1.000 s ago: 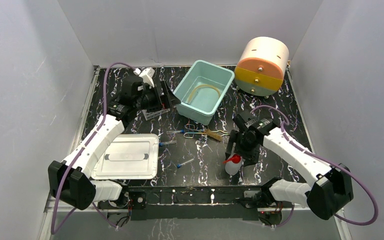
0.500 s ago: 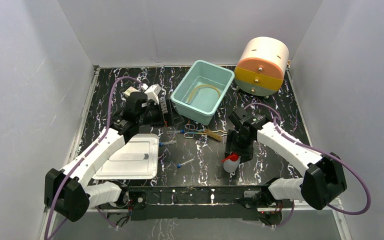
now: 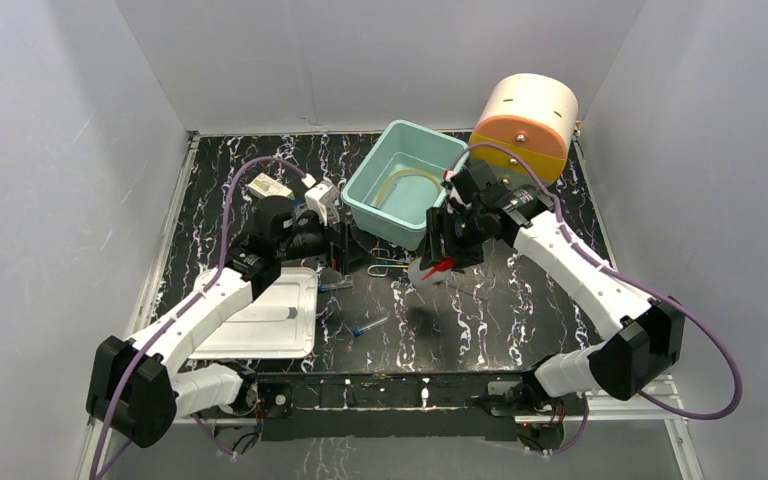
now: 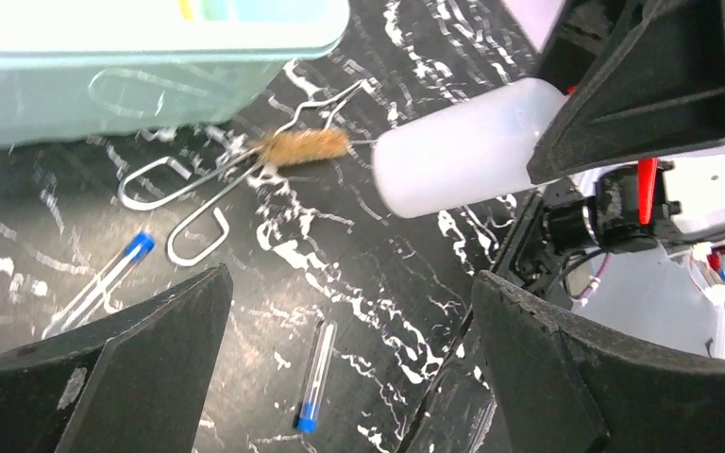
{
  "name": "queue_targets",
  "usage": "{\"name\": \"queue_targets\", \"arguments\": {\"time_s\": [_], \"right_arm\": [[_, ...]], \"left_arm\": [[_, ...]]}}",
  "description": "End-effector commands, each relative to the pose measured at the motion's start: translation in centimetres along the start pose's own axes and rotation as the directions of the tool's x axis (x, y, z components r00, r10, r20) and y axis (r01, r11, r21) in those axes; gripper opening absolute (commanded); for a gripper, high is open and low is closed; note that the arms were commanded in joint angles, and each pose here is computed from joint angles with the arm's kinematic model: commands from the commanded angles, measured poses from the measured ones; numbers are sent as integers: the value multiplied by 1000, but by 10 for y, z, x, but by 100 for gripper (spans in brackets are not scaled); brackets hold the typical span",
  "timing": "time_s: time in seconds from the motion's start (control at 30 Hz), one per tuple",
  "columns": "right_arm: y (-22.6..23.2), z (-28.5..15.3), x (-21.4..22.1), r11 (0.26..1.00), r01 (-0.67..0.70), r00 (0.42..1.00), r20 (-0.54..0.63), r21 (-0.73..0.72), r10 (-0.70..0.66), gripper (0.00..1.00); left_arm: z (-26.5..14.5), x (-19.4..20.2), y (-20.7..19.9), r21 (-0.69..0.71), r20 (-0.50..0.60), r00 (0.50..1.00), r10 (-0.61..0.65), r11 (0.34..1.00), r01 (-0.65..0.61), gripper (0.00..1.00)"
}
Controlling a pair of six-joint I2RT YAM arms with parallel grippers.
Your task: Organize the chemistry lab equipment
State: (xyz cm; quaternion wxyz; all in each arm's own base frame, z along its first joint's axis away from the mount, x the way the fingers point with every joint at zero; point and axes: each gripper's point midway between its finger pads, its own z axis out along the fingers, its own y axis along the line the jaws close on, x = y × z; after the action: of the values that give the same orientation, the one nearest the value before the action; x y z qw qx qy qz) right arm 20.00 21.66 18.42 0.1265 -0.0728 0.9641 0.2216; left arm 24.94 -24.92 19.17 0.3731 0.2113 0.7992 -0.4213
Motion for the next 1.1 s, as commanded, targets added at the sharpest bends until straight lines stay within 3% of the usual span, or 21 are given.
{"name": "queue_targets", "arguments": {"time_s": [0.0,0.13,0.3,0.5,0.63,0.87,0.97,1.07], "right_arm": [[45,-31,-27,973,142,989,78,-183,-129,55],[79,-55,-49,935,189,979,132,-299,-155,55],[116,-78,-69,883,218,974,150,-415,-170,55],[123,-71,-77,863,227,974,106,-451,-201,55],[132,-75,-85,834,236,972,102,-498,-214,55],[130,-75,-96,812,185,981,60,-554,-183,54],[130,-76,-95,805,166,984,41,-570,-174,54],[131,-74,-95,800,154,986,36,-580,-163,55]], "left_arm": [[3,-45,-39,188,105,984,142,969,-160,98],[5,-77,-62,281,176,967,185,932,-229,98],[1,-74,-77,390,178,907,383,819,-422,98],[12,-88,-67,362,179,835,520,754,-548,93],[19,-95,-65,376,161,836,525,750,-544,83],[13,-65,-69,494,33,869,493,748,-443,52],[13,-60,-67,499,14,873,487,753,-428,51],[17,-59,-61,485,15,865,502,753,-445,57]]}}
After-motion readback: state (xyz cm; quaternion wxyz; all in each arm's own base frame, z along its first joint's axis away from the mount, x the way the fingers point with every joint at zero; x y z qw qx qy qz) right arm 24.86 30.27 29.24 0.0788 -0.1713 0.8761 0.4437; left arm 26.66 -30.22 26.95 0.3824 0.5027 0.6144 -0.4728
